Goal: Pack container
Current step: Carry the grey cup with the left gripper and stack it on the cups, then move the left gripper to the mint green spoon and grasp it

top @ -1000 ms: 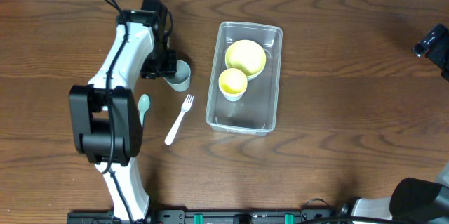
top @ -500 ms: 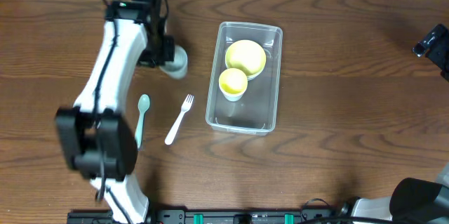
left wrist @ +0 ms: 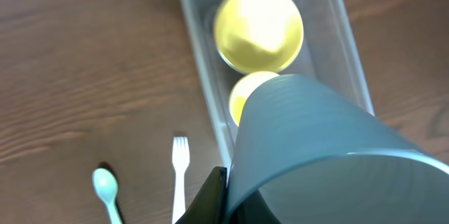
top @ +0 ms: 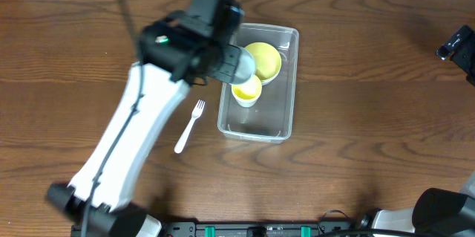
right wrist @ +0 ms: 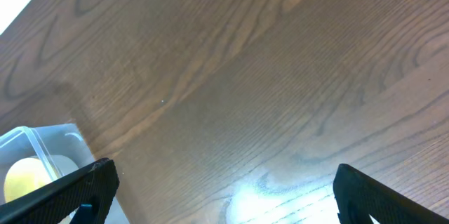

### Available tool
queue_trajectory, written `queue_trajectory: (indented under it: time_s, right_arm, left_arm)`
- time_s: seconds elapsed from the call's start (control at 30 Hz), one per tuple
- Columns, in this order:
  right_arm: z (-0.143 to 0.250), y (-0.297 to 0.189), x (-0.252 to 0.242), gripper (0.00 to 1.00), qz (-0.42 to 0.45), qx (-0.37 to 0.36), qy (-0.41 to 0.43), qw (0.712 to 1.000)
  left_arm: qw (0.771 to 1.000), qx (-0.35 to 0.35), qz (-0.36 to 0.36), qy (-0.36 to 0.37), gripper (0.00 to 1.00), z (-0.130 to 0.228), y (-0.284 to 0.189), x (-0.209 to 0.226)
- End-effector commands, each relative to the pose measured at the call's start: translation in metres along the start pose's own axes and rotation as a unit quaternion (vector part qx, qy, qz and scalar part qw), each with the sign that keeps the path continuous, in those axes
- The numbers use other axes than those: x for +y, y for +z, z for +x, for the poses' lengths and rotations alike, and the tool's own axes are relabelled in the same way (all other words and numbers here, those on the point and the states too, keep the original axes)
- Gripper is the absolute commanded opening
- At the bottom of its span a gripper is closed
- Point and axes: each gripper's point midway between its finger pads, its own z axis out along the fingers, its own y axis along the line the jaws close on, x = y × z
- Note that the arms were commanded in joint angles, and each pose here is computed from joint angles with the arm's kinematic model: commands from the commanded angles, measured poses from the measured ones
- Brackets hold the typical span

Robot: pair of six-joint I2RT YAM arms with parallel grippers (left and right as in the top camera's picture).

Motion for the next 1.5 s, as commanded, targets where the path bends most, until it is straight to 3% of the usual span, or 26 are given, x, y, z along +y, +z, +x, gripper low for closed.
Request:
queue_trajectory:
  time_s: [0.0,0.37,0.4,0.43,0.53,0.7,0.83,0.97,1.1,1.33,1.47]
  right_arm:
    - [0.000,-0.004,-0.001,0.99,0.000,-0.004,-0.005,1.000]
    - [0.000,-0.004,-0.001,0.99,0.000,-0.004,-0.005,1.000]
    - [0.000,-0.004,-0.001,0.99,0.000,-0.004,-0.005,1.000]
    - [0.000,-0.004,-0.001,0.99,0.000,-0.004,-0.005,1.000]
    - [0.000,-0.004,-0.001,0.99,0.000,-0.004,-0.005,1.000]
    - [0.000,-0.004,-0.001,0.99,0.000,-0.004,-0.005,1.000]
    - [0.000,-0.004,-0.001,0.99,0.000,-0.004,-0.005,1.000]
    - [0.000,-0.004,-0.001,0.99,0.000,-0.004,-0.005,1.000]
    - [0.000,-0.004,-0.001,0.99,0.000,-0.004,-0.005,1.000]
    - [0.000,-0.004,-0.001,0.99,0.000,-0.004,-0.005,1.000]
    - [0.000,-0.003,-0.001,0.99,0.000,-0.004,-0.005,1.000]
  left_arm:
    - [0.998,0.052,-0.026,0.017,0.06,0.010,0.039,0.003]
    - [0.986,0.158,-0.040,0.024,0.06,0.035,0.123,0.004]
    - [0.985,0.165,-0.041,0.024,0.10,0.037,0.127,0.004]
    - [0.985,0.168,-0.041,0.021,0.22,0.039,0.129,0.005]
    - [0.986,0.161,-0.043,0.013,0.45,0.035,0.121,0.005]
    - [0.995,0.083,-0.051,-0.033,0.63,0.009,0.063,0.016]
    - [0.992,0.031,-0.097,-0.067,0.68,0.008,0.008,0.050]
    - [0.984,0.049,-0.131,-0.109,0.70,0.035,-0.025,0.089]
    - [0.967,0.135,-0.153,-0.154,0.70,0.082,-0.025,0.126]
    - [0.949,0.224,-0.089,-0.205,0.70,0.150,0.034,0.148]
    - [0.949,0.244,-0.079,-0.182,0.68,0.190,0.077,0.162]
